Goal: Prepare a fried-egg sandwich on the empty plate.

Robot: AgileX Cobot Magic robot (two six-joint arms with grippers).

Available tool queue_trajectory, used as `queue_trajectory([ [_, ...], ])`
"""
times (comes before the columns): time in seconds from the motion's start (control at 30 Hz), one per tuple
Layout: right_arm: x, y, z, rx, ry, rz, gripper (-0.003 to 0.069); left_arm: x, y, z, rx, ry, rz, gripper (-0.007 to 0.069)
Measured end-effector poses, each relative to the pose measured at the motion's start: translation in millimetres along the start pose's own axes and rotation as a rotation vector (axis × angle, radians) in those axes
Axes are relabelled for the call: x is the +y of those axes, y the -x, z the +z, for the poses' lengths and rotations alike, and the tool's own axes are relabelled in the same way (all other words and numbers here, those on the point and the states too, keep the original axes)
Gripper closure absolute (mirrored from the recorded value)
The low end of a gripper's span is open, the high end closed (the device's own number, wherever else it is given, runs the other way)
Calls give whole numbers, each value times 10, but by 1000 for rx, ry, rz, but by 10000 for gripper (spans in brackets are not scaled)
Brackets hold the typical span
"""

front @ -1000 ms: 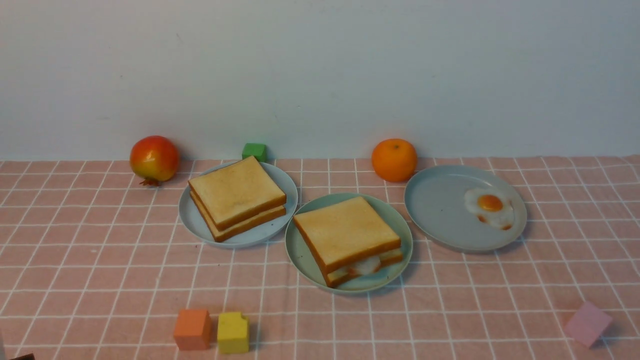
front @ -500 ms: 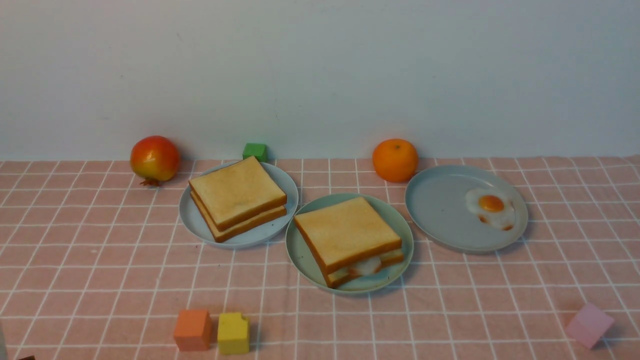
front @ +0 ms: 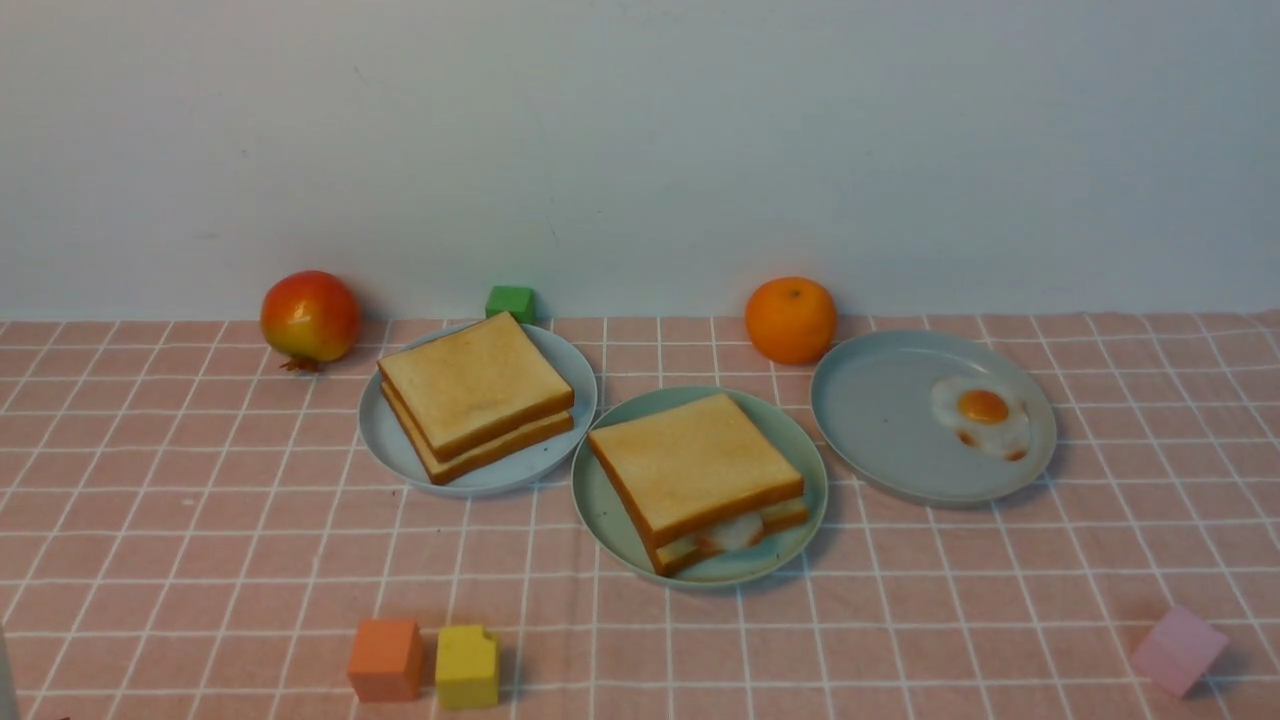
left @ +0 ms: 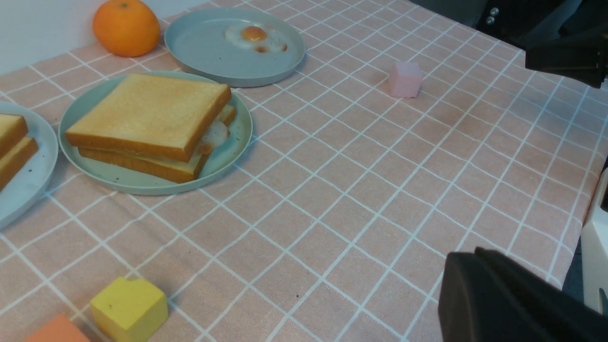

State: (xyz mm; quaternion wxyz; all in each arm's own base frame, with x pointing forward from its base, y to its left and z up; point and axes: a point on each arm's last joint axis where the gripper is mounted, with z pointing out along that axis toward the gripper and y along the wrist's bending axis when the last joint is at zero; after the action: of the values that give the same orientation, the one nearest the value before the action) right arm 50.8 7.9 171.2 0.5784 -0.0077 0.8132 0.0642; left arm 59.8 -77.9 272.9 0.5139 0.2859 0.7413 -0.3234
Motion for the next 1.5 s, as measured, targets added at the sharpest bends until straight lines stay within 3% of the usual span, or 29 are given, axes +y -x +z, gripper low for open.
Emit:
queue_trajectory([
  [0.33, 0, 0, 0, 0, 0, -1, 657, 14, 22, 2, -31, 14, 17, 613],
  [0.47, 0, 0, 0, 0, 0, -1, 652, 69, 151, -20, -174, 75, 27, 613],
  [0.73, 0, 0, 0, 0, 0, -1, 649, 333, 60, -309, -429, 390, -107, 613],
  [0.77, 0, 0, 0, 0, 0, -1, 649, 392, -110, -363, -451, 485, -122, 613],
  [0.8, 0, 0, 0, 0, 0, -1, 649, 399, -134, -366, -452, 483, -132, 613],
  [0.9, 0, 0, 0, 0, 0, -1, 649, 493, -536, -376, -453, 618, -210, 613],
  [1.0, 0, 0, 0, 0, 0, -1, 649, 560, -898, -333, -331, 702, -353, 613],
  [1.13, 0, 0, 0, -1, 0, -1, 649, 570, -1008, -326, -230, 734, -411, 613],
  [1.5, -1, -2, 1, -1, -1, -3, 641, 569, -1009, -328, -225, 736, -414, 613],
])
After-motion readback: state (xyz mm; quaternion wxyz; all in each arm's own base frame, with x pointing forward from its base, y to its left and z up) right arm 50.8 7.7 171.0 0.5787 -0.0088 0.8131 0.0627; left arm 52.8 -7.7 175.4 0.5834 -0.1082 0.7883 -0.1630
